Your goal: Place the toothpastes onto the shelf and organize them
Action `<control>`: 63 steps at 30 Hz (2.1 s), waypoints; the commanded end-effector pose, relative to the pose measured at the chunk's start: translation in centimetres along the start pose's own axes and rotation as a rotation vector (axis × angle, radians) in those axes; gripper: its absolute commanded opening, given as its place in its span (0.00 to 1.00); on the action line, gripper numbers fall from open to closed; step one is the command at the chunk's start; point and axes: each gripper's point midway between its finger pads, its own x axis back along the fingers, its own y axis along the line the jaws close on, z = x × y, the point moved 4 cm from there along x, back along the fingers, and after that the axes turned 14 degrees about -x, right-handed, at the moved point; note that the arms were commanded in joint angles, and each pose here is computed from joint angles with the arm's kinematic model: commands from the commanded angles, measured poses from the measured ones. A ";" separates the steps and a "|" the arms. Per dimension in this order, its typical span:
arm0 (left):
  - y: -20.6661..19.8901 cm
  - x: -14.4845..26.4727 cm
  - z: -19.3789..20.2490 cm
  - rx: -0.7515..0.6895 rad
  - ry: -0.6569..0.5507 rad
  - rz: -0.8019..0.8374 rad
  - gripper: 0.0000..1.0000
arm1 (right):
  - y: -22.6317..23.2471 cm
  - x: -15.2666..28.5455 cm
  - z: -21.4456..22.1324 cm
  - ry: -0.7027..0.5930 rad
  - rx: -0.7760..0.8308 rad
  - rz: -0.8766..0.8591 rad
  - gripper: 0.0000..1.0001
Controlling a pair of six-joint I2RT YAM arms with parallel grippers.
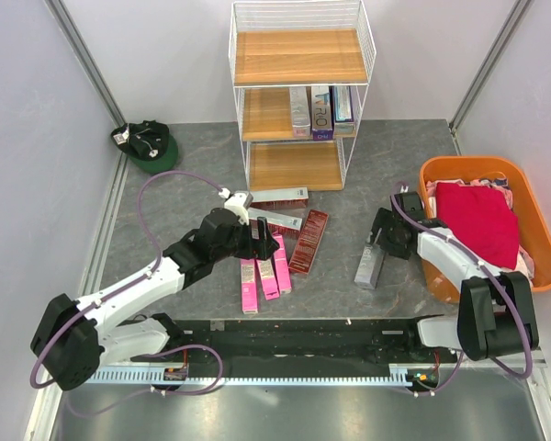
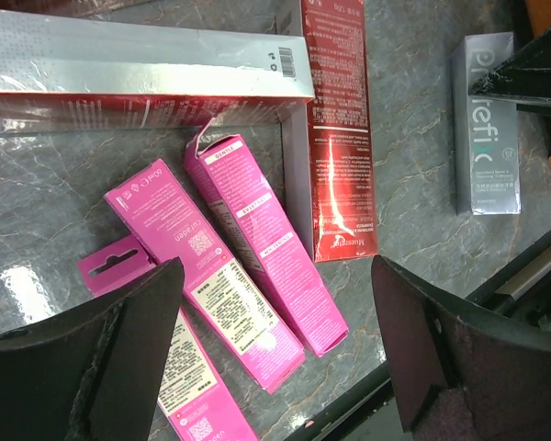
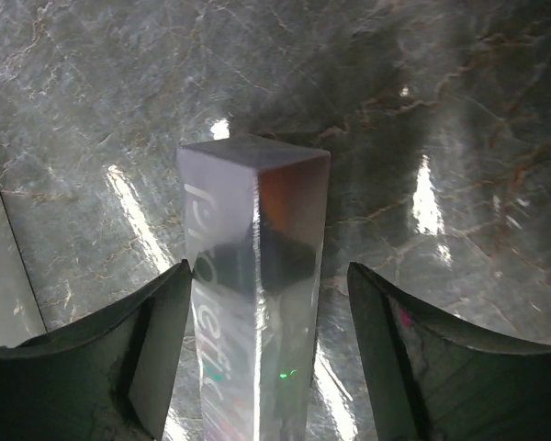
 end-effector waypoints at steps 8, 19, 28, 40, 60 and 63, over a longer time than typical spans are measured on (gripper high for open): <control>-1.0 -0.3 -1.4 0.008 -0.031 0.052 0.88 | 0.1 -2.0 1.2 0.052 -0.015 -0.046 0.65; -2.3 0.4 -3.2 0.003 -0.071 0.122 0.88 | 3.8 1.9 -0.9 -0.025 -0.069 -0.247 0.22; -6.8 1.8 -8.6 0.061 -0.211 0.376 0.90 | 10.2 12.3 -6.2 -0.292 -0.162 -0.681 0.22; -14.7 3.8 -15.8 0.237 -0.338 1.025 0.91 | 13.3 30.8 -8.6 -0.645 -0.186 -1.348 0.24; -20.5 4.0 -19.0 0.198 -0.458 1.217 0.83 | 13.3 34.6 -8.0 -0.627 -0.216 -1.499 0.28; -20.8 3.5 -19.1 0.199 -0.453 1.212 0.72 | 13.4 34.4 -7.9 -0.617 -0.218 -1.498 0.28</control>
